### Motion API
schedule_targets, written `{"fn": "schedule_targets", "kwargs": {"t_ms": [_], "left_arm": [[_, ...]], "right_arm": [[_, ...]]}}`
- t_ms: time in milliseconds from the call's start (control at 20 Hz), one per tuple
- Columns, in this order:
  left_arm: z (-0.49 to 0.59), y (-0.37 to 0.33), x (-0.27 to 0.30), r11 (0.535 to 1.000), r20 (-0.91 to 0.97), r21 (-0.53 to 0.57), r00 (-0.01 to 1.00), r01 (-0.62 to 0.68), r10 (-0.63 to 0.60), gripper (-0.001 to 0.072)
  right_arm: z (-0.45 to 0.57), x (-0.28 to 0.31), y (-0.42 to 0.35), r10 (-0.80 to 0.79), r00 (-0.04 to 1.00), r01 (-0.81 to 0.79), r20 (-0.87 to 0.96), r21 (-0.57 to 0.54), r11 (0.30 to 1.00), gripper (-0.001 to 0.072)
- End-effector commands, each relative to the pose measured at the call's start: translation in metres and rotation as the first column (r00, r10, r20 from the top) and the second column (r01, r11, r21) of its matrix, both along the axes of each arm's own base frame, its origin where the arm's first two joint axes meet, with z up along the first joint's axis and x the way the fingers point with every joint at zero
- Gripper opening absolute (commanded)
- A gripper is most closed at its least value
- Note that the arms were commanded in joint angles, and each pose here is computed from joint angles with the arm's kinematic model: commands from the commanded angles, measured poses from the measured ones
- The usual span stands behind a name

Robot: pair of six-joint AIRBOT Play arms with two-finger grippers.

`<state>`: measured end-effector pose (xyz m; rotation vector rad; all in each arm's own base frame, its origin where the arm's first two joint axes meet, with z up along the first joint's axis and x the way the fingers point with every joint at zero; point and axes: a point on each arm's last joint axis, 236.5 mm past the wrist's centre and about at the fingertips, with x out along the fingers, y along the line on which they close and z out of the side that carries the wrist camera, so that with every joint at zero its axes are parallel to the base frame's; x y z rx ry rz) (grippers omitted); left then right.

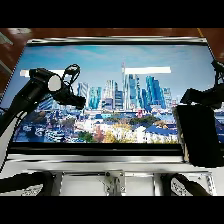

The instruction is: Fold the shirts.

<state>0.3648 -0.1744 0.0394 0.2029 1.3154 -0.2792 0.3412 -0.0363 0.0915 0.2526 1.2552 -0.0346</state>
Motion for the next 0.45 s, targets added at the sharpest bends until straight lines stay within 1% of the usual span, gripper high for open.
{"fn": "schedule_targets", "kwargs": {"t_ms": [0,400], "left_arm": [[-0.0012,0.0022,-0.0043,1.0,-0.019,0.013,1.0,0.001,0.0,0.0596],[-0.002,0.0045,-0.0069,1.0,-0.03,0.023,1.0,0.001,0.0,0.0596]], "right_arm": [[-0.0009,-0.0007,0.0018,0.003,1.0,-0.003,-0.006,0.002,1.0,0.0696],[-0.0009,-0.0007,0.0018,0.003,1.0,-0.003,-0.006,0.002,1.0,0.0696]]}}
